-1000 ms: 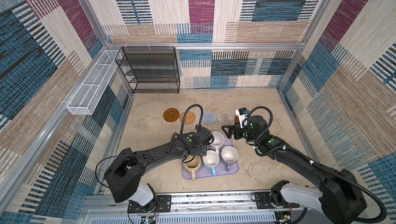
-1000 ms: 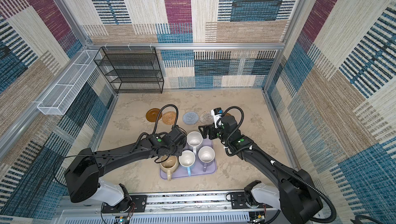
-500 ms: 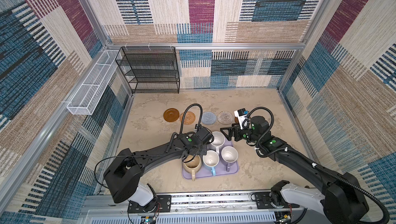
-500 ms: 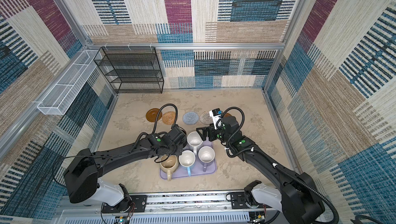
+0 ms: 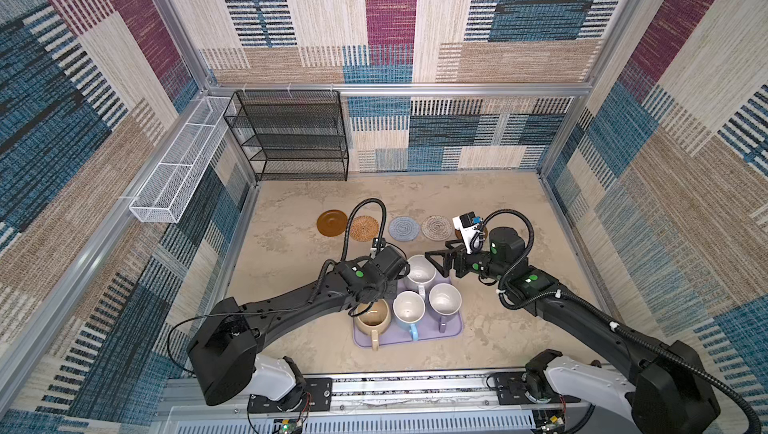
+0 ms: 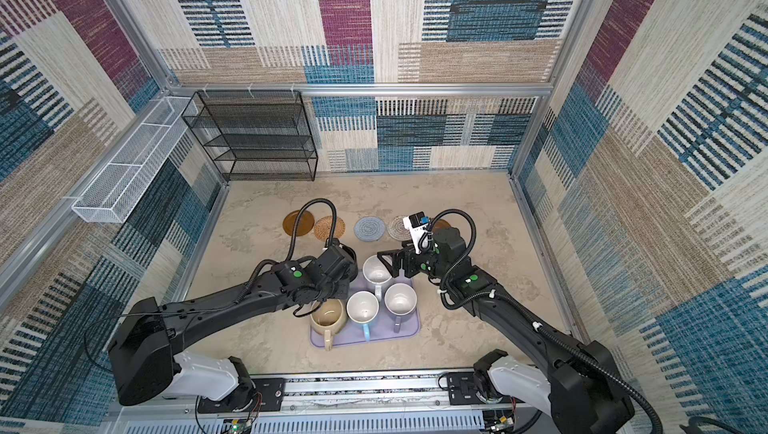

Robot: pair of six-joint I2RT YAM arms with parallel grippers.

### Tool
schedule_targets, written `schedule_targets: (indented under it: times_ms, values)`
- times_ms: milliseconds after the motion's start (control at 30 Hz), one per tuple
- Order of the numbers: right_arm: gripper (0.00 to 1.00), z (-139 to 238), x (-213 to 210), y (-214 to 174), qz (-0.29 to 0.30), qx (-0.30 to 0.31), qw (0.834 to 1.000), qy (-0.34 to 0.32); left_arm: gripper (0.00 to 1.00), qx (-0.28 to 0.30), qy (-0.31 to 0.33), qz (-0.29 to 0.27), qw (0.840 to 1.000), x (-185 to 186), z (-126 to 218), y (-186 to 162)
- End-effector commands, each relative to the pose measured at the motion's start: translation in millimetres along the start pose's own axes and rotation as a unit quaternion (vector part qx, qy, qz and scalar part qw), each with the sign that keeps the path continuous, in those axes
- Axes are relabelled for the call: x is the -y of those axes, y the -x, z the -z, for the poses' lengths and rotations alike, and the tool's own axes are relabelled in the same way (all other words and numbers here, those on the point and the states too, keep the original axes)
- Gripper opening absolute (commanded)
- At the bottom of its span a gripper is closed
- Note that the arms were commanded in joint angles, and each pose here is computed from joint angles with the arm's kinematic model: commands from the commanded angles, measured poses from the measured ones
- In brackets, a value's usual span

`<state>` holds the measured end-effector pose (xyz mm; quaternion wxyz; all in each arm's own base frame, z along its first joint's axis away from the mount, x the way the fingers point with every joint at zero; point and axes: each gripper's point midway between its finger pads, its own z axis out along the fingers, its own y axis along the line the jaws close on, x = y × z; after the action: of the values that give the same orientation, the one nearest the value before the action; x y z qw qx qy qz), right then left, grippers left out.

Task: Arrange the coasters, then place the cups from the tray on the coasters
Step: 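Close the left gripper on the black mug and lift it off the tray, then carry the black mug with the left gripper over the small dark brown coaster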

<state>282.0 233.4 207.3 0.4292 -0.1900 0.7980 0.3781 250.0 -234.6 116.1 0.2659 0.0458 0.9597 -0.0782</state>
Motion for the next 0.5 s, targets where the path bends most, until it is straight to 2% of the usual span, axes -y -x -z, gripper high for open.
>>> schedule_targets:
  times_ms: [0,200,467]
  values:
    - [1.00,0,-17,8,0.019,0.016,0.999,0.044,0.00,0.047,0.009,-0.005,0.999,-4,13,24]
    - [0.99,-2,-20,8,0.030,0.021,0.998,0.043,0.00,0.104,-0.009,-0.010,0.994,-4,43,55]
    - [1.00,10,-32,19,0.053,0.048,0.996,0.052,0.00,0.130,-0.002,0.001,0.992,-17,56,83]
